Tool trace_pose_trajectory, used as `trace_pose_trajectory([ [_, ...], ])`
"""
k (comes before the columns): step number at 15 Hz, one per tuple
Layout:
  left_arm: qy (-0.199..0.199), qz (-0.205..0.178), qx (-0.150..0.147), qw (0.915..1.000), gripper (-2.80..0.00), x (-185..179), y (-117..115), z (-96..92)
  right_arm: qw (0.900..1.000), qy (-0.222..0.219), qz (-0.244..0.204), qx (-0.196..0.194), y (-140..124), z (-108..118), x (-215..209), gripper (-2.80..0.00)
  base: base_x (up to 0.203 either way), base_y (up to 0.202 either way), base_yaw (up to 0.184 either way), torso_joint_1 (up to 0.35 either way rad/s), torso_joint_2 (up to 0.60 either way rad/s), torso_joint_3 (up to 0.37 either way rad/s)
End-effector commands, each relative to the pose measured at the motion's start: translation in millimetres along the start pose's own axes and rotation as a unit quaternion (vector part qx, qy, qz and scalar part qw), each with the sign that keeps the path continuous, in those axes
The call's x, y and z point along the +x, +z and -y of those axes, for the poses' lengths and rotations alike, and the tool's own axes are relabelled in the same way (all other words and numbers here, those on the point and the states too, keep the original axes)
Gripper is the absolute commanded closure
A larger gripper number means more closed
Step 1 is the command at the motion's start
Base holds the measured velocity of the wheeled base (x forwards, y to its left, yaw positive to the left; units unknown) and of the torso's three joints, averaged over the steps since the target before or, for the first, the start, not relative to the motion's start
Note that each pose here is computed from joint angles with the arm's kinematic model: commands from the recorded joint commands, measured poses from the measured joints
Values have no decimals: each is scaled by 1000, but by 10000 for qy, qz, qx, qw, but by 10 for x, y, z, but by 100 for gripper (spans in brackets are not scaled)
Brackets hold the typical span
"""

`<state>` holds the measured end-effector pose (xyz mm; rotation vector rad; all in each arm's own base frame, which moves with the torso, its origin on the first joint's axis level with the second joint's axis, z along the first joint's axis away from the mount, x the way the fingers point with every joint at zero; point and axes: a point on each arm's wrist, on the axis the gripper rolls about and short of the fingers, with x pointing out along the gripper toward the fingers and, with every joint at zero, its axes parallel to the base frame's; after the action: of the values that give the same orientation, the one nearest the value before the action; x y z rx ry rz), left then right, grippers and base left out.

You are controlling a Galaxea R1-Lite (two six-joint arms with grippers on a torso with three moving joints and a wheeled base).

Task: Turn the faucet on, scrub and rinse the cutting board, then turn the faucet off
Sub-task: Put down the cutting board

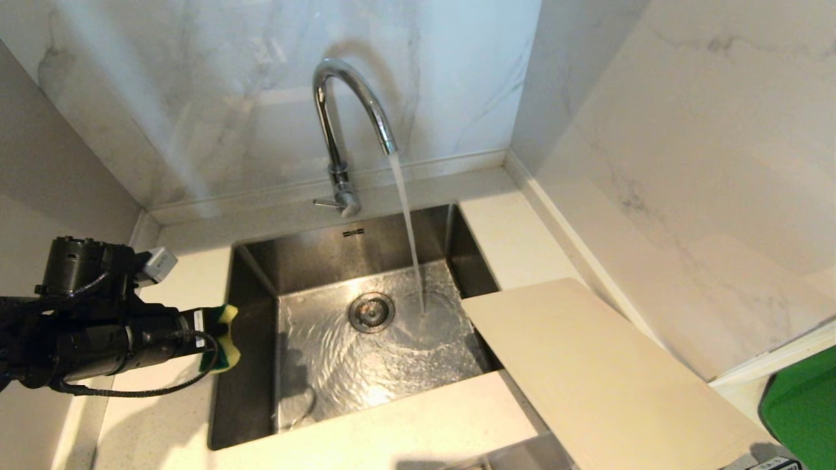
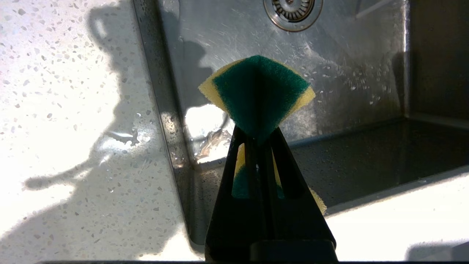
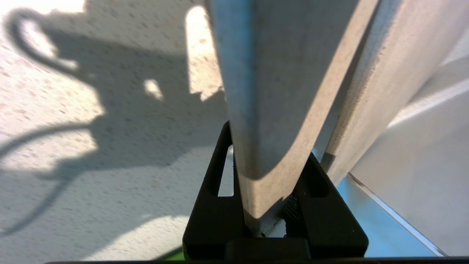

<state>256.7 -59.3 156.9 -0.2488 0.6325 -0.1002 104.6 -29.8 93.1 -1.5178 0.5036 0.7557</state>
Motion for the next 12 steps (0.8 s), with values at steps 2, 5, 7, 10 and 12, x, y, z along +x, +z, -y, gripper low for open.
trace_pose_trajectory([
  [2,-53,-64,-8,10000,0,33,-12,7,9992,249,132,270,-21,-3,81,0,0,0,0,0,0,0],
  [5,-47,-90,-13,9999,0,42,-20,2,9972,380,253,594,-41,72,161,0,0,0,0,0,0,0],
  [7,-41,-111,-13,9999,0,61,-23,1,9955,539,366,695,-33,80,222,0,0,0,0,0,0,0],
  [10,-36,-107,-17,9999,0,110,9,9,9963,372,571,522,14,282,267,0,0,0,0,0,0,0],
  [12,-41,-112,-17,9999,0,114,9,9,9955,393,745,437,79,393,330,0,0,0,0,0,0,0],
])
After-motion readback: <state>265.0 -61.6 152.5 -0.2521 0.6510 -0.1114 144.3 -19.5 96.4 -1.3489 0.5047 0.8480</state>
